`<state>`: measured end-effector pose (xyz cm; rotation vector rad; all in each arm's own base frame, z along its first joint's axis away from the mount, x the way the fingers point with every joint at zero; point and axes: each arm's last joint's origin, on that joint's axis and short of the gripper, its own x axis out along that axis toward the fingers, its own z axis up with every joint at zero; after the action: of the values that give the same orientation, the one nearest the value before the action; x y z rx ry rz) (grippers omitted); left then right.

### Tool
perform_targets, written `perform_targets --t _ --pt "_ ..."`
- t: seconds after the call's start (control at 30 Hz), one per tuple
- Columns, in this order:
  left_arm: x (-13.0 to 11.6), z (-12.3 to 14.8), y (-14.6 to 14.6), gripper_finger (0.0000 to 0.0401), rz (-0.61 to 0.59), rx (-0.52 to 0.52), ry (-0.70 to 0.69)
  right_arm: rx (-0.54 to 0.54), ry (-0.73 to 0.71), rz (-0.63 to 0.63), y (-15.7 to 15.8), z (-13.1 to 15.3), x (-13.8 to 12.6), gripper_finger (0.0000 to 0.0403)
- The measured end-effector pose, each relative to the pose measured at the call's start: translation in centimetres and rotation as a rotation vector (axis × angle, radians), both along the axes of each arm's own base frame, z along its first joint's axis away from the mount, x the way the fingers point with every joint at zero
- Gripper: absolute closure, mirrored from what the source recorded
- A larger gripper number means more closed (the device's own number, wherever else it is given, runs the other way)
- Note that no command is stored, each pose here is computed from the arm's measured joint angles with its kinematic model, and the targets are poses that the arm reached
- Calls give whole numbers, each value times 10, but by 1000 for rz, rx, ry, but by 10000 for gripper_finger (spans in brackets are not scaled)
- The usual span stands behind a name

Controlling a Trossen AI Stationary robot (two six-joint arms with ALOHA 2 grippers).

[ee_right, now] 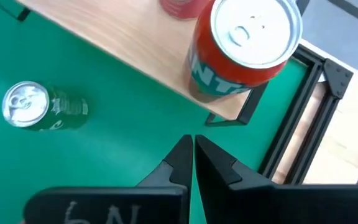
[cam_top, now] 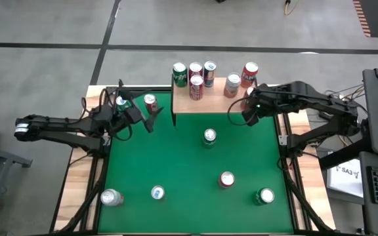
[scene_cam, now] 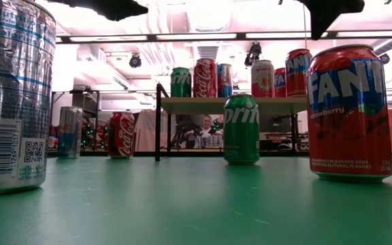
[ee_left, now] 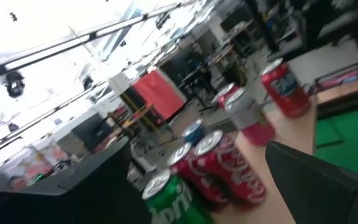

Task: Place canned beverage on shelf
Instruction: Put the right red soda can aligned with the red soda can on the shelf

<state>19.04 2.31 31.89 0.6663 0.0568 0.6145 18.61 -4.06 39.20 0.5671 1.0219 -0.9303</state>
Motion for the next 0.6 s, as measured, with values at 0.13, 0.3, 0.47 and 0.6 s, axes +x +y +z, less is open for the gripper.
perform_targets --t 0.13,0.3,0.47,0.6 --pt "-1 -1 1 45 50 8 25 -10 23 -4 -1 -7 6 394" --pt "-2 -2 3 45 68 29 52 -11 76 20 -2 -18 12 394" --pt "-5 -7 8 45 95 36 68 -15 70 10 -4 -18 11 394" --pt "-9 -7 10 45 111 39 61 -49 71 1 -5 -17 10 394"
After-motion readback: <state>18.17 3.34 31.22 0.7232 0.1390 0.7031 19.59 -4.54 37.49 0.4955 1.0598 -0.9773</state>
